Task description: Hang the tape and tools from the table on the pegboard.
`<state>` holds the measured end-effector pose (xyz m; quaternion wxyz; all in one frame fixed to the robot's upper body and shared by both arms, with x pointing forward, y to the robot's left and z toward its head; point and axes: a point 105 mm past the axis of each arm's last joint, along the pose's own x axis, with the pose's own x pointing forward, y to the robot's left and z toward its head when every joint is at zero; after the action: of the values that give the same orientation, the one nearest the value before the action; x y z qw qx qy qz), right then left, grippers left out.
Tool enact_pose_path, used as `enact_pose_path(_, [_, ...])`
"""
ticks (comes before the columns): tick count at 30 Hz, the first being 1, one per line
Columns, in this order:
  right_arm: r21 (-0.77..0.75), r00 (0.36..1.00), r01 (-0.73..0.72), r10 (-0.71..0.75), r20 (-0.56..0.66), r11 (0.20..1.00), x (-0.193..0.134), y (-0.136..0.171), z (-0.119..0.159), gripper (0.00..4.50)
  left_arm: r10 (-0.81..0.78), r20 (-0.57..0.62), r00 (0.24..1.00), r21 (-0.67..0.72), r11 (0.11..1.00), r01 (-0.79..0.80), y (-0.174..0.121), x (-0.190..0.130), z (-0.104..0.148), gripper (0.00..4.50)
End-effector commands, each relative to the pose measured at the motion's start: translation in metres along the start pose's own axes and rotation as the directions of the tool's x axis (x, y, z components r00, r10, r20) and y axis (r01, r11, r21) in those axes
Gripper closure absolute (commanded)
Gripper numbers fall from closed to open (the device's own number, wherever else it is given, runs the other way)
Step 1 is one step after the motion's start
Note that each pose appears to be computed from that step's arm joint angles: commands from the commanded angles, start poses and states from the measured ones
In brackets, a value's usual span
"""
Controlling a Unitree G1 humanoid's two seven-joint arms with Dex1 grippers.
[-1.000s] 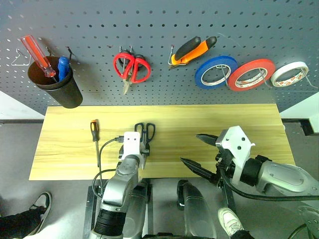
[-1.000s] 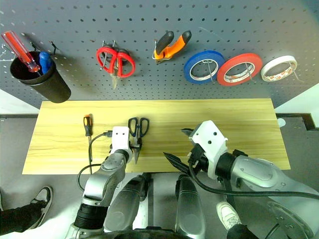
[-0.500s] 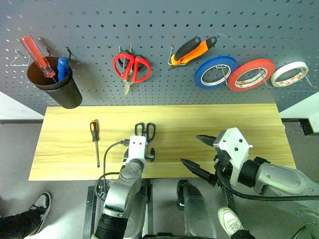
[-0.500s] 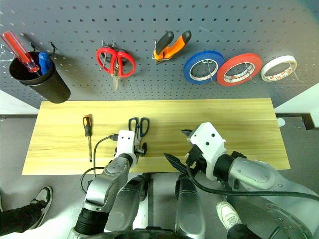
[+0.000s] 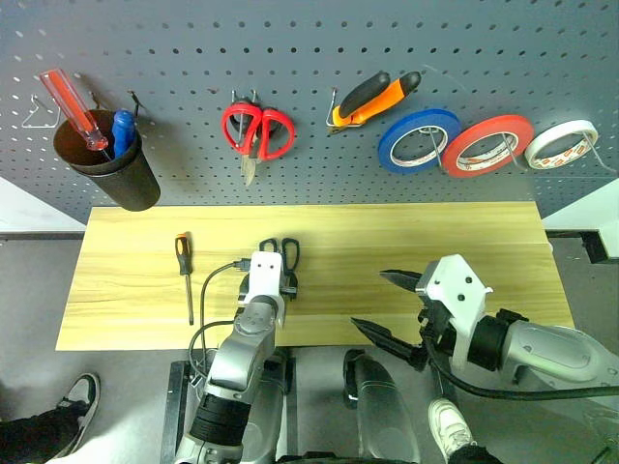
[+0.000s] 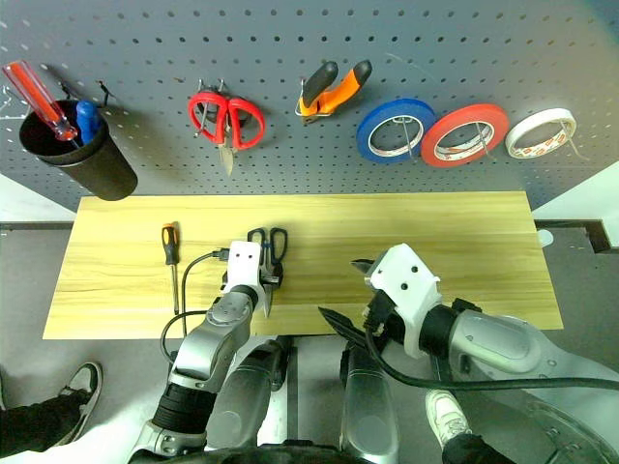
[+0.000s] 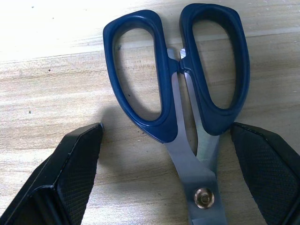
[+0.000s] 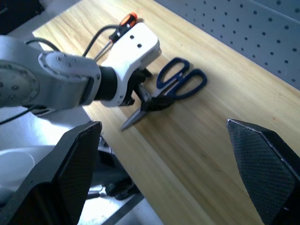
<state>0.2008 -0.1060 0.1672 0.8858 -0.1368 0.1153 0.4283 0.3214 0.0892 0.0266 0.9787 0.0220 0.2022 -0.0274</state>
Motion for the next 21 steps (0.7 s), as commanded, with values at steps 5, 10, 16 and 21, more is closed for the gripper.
enact_pose_path(5, [-0.029, 0.999, -0.025, 0.026, 0.039, 0.999, -0.0033, 0.0097, 0.0096, 0.00, -0.021, -0.080, 0.997, -0.042, 0.999, 0.017, -0.0121, -0.0020, -0.0209, 0.39])
enact_pose_path(10, [-0.032, 0.999, -0.017, 0.018, 0.038, 0.999, -0.0038, 0.0089, 0.0099, 0.00, -0.028, -0.086, 0.996, -0.045, 0.999, 0.025, -0.0139, -0.0030, -0.0216, 1.88])
enact_pose_path(16, [-0.036, 0.999, -0.012, 0.014, 0.038, 0.999, -0.0038, 0.0086, 0.0101, 0.00, -0.034, -0.088, 0.996, -0.043, 0.999, 0.030, -0.0148, -0.0033, -0.0220, 3.73])
enact_pose_path(21, [-0.037, 0.999, -0.011, 0.012, 0.039, 0.999, -0.0028, 0.0090, 0.0099, 0.00, -0.038, -0.088, 0.995, -0.046, 0.998, 0.035, -0.0157, -0.0042, -0.0220, 3.81])
